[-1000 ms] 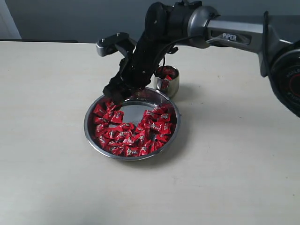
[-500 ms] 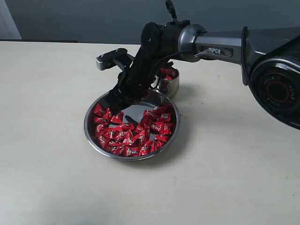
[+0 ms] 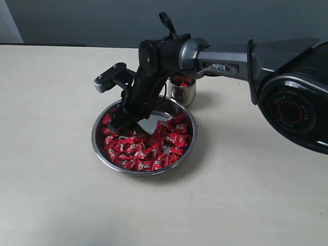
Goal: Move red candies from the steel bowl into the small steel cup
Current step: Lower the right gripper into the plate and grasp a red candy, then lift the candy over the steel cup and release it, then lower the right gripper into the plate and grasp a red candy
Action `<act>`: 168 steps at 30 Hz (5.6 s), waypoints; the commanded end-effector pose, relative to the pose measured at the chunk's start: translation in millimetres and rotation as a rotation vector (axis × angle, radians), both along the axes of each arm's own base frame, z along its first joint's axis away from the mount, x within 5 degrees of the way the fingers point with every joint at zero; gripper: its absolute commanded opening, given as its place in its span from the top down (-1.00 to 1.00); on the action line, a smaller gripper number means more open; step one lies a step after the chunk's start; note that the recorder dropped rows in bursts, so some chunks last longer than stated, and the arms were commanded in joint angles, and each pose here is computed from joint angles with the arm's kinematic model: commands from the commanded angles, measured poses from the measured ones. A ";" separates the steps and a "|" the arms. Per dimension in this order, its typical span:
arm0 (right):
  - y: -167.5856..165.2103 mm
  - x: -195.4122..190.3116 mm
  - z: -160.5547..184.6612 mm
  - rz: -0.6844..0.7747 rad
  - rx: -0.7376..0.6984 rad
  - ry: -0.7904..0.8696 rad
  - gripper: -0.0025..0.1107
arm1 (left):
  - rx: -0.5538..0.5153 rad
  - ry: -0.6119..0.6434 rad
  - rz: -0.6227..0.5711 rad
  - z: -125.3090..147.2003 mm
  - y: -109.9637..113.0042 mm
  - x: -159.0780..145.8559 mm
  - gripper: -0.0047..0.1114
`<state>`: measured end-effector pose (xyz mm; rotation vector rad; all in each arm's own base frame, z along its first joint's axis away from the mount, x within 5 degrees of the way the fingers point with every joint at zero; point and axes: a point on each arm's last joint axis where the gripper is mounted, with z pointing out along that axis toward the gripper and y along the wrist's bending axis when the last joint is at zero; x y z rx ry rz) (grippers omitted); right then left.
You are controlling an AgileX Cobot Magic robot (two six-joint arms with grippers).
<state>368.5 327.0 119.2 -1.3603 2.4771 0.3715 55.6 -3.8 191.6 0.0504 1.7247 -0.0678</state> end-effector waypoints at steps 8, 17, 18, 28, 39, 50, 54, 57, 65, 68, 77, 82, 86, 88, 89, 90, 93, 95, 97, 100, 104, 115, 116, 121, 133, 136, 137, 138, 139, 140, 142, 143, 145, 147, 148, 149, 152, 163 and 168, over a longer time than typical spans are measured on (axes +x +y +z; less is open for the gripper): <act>-2.2 1.3 -1.3 0.006 -0.026 -0.007 0.55 | -0.002 -0.010 -0.007 0.5 -0.4 -0.2 0.91; -13.2 2.3 56.3 0.005 -0.049 -0.135 0.97 | -0.002 -0.010 -0.007 0.5 -0.4 -0.2 0.91; -16.7 3.2 68.4 0.001 -0.063 -0.177 0.97 | -0.002 -0.010 -0.007 0.5 -0.4 -0.2 0.91; -73.2 24.6 141.1 -0.174 -0.087 -0.358 0.97 | -0.002 -0.010 -0.007 0.5 -0.4 -0.2 0.91; -117.3 52.8 128.4 -0.357 0.009 -0.221 0.97 | -0.002 -0.010 -0.007 0.5 -0.4 -0.2 0.91; -114.1 58.9 92.5 -0.365 -0.019 -0.133 0.94 | -0.002 -0.010 -0.007 0.5 -0.4 -0.2 0.91; -113.7 59.5 88.1 -0.365 -0.025 -0.125 0.59 | -0.002 -0.010 -0.007 0.5 -0.4 -0.2 0.91; -113.9 60.0 88.0 -0.363 -0.027 -0.131 0.36 | -0.002 -0.010 -0.007 0.5 -0.4 -0.2 0.91; -109.7 55.4 93.7 -0.385 0.032 -0.080 0.31 | -0.002 -0.010 -0.007 0.5 -0.4 -0.2 0.91; -92.9 42.0 97.1 -0.318 0.134 0.038 0.31 | -0.002 -0.010 -0.007 0.5 -0.4 -0.2 0.91; -45.1 5.2 93.7 -0.064 0.123 0.081 0.31 | -0.002 -0.010 -0.007 0.5 -0.4 -0.2 0.91; -28.4 -6.9 72.1 0.030 0.070 0.122 0.18 | -0.002 -0.010 -0.007 0.5 -0.4 -0.2 0.91; -21.0 -10.3 49.6 0.046 0.037 0.164 0.07 | -0.002 -0.010 -0.007 0.5 -0.4 -0.2 0.91; -17.5 -12.2 38.6 0.056 0.018 0.179 0.07 | -0.002 -0.010 -0.007 0.5 -0.4 -0.2 0.91; -17.1 -12.4 35.7 0.057 0.010 0.182 0.07 | -0.002 -0.010 -0.007 0.5 -0.4 -0.2 0.91; -15.7 -13.4 30.8 0.063 -0.001 0.186 0.07 | -0.002 -0.010 -0.007 0.5 -0.4 -0.2 0.91; -14.8 -14.4 23.2 0.074 -0.029 0.188 0.07 | -0.002 -0.010 -0.007 0.5 -0.4 -0.2 0.91; -14.6 -14.2 17.8 0.074 -0.036 0.197 0.07 | -0.002 -0.010 -0.007 0.5 -0.4 -0.2 0.91; -14.6 -14.1 14.6 0.074 -0.040 0.202 0.07 | -0.002 -0.010 -0.007 0.5 -0.4 -0.2 0.91; -14.6 -14.1 12.3 0.073 -0.043 0.206 0.07 | -0.002 -0.010 -0.007 0.5 -0.4 -0.2 0.91; -15.0 -13.8 11.9 0.073 -0.049 0.204 0.21 | -0.002 -0.010 -0.007 0.5 -0.4 -0.2 0.91; -15.8 -13.2 10.8 0.079 -0.059 0.195 0.60 | -0.002 -0.010 -0.007 0.5 -0.4 -0.2 0.91; -16.0 -13.1 10.8 0.080 -0.061 0.194 0.61 | -0.002 -0.010 -0.007 0.5 -0.4 -0.2 0.91; -17.9 -12.0 15.0 0.087 -0.077 0.169 0.97 | -0.002 -0.010 -0.007 0.5 -0.4 -0.2 0.91; -11.1 -12.1 38.4 0.056 0.036 0.137 0.94 | -0.002 -0.010 -0.007 0.5 -0.4 -0.2 0.91; -7.2 -14.5 39.6 0.084 0.065 0.141 0.65 | -0.002 -0.010 -0.007 0.5 -0.4 -0.2 0.91; -6.5 -15.2 39.6 0.091 0.064 0.139 0.51 | -0.002 -0.010 -0.007 0.5 -0.4 -0.2 0.91; -5.9 -15.7 39.5 0.095 0.062 0.137 0.38 | -0.002 -0.010 -0.007 0.5 -0.4 -0.2 0.91; -5.9 -15.7 39.5 0.095 0.062 0.137 0.29 | -0.002 -0.010 -0.007 0.5 -0.4 -0.2 0.91; -6.0 -15.7 39.4 0.096 0.061 0.136 0.22 | -0.002 -0.010 -0.007 0.5 -0.4 -0.2 0.91; -6.2 -15.6 39.3 0.097 0.058 0.134 0.20 | -0.002 -0.010 -0.007 0.5 -0.4 -0.2 0.91; -6.5 -15.4 39.2 0.099 0.055 0.132 0.22 | -0.002 -0.010 -0.007 0.5 -0.4 -0.2 0.91; -6.7 -15.3 39.1 0.100 0.052 0.130 0.24 | -0.002 -0.010 -0.007 0.5 -0.4 -0.2 0.91; -6.6 -15.2 36.9 0.099 0.050 0.134 0.24 | -0.002 -0.010 -0.007 0.5 -0.4 -0.2 0.91; -6.5 -15.1 34.5 0.099 0.047 0.138 0.24 | -0.002 -0.010 -0.007 0.5 -0.4 -0.2 0.91; -6.5 -15.1 31.4 0.099 0.042 0.145 0.24 | -0.002 -0.010 -0.007 0.5 -0.4 -0.2 0.91; -7.1 -16.2 15.6 0.105 0.012 0.188 0.24 | -0.002 -0.010 -0.007 0.5 -0.4 -0.2 0.91; -10.0 -15.7 5.7 0.118 -0.035 0.194 0.24 | -0.002 -0.010 -0.007 0.5 -0.4 -0.2 0.91; -10.5 -14.2 3.5 0.105 -0.044 0.185 0.41 | -0.002 -0.010 -0.007 0.5 -0.4 -0.2 0.91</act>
